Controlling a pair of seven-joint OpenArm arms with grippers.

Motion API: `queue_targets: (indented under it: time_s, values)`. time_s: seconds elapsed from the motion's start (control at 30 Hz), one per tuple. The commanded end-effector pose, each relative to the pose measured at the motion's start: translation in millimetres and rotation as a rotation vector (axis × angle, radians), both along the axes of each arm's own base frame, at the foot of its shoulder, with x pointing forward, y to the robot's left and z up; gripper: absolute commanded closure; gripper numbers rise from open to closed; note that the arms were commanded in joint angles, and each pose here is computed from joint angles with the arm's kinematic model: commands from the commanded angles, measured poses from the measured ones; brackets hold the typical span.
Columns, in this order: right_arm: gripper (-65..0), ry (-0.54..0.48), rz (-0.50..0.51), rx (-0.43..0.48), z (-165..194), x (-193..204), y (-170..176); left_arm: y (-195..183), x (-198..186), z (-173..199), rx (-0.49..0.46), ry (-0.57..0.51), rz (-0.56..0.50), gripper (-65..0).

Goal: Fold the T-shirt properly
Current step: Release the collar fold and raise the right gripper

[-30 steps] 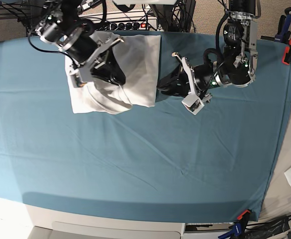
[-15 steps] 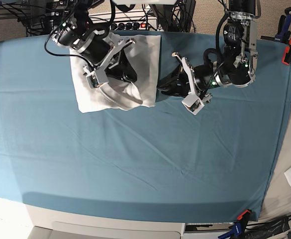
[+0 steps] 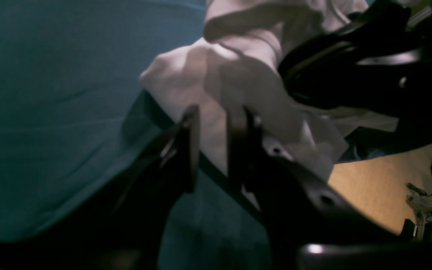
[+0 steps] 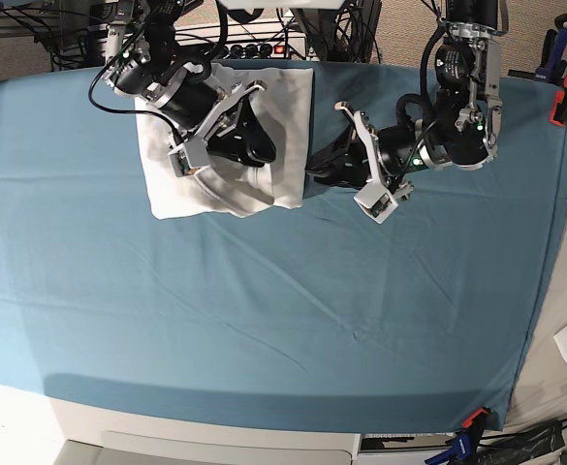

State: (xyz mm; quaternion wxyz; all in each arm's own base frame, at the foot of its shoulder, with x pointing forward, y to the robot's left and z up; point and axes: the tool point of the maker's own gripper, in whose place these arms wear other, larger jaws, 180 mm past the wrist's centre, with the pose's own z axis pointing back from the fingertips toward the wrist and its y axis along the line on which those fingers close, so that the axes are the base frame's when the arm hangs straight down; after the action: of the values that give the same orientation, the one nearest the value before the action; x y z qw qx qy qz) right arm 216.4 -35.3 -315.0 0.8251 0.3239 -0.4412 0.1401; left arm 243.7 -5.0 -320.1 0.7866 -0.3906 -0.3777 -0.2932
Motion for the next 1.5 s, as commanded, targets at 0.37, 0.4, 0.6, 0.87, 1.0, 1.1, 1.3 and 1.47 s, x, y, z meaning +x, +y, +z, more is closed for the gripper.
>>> queue_targets:
  time_s: [0.37,0.4,0.6,0.87,1.0,1.1,1.3,1.47]
  values:
    - [-12.2,-0.118,0.059,0.260,60.8,19.6,19.8,-2.4,5.6,14.7,-0.038,-0.045,0.000,-18.5]
    - [-12.2,-0.131,0.058,0.259,63.6,22.9,18.9,-2.4,5.6,14.7,-0.038,-0.045,0.000,-18.5]
    - [-12.1,-0.245,-0.023,0.210,89.0,48.0,-12.4,-2.4,5.6,14.7,-0.038,-0.045,0.000,-18.5]
    - [-12.1,-0.356,-0.343,0.014,113.1,50.8,-125.2,-2.5,5.4,14.8,-0.039,-0.045,0.000,-18.5]
    - [-12.1,-0.382,-0.449,-0.045,128.5,34.0,-173.2,-2.6,5.4,14.8,-0.039,-0.045,0.000,-18.5]
    - [-10.2,-0.343,-0.461,-0.085,121.8,23.8,-185.4,-2.1,6.3,14.7,-0.040,-0.039,0.008,-18.5]
    - [0.0,-0.218,-0.393,-0.113,89.9,11.6,-168.5,-2.4,6.1,15.0,-0.043,-0.038,0.007,-18.5]
    - [0.0,-0.172,-0.402,-0.192,75.5,10.8,-173.4,-5.4,1.5,17.6,-0.069,-0.018,-0.012,-18.5]
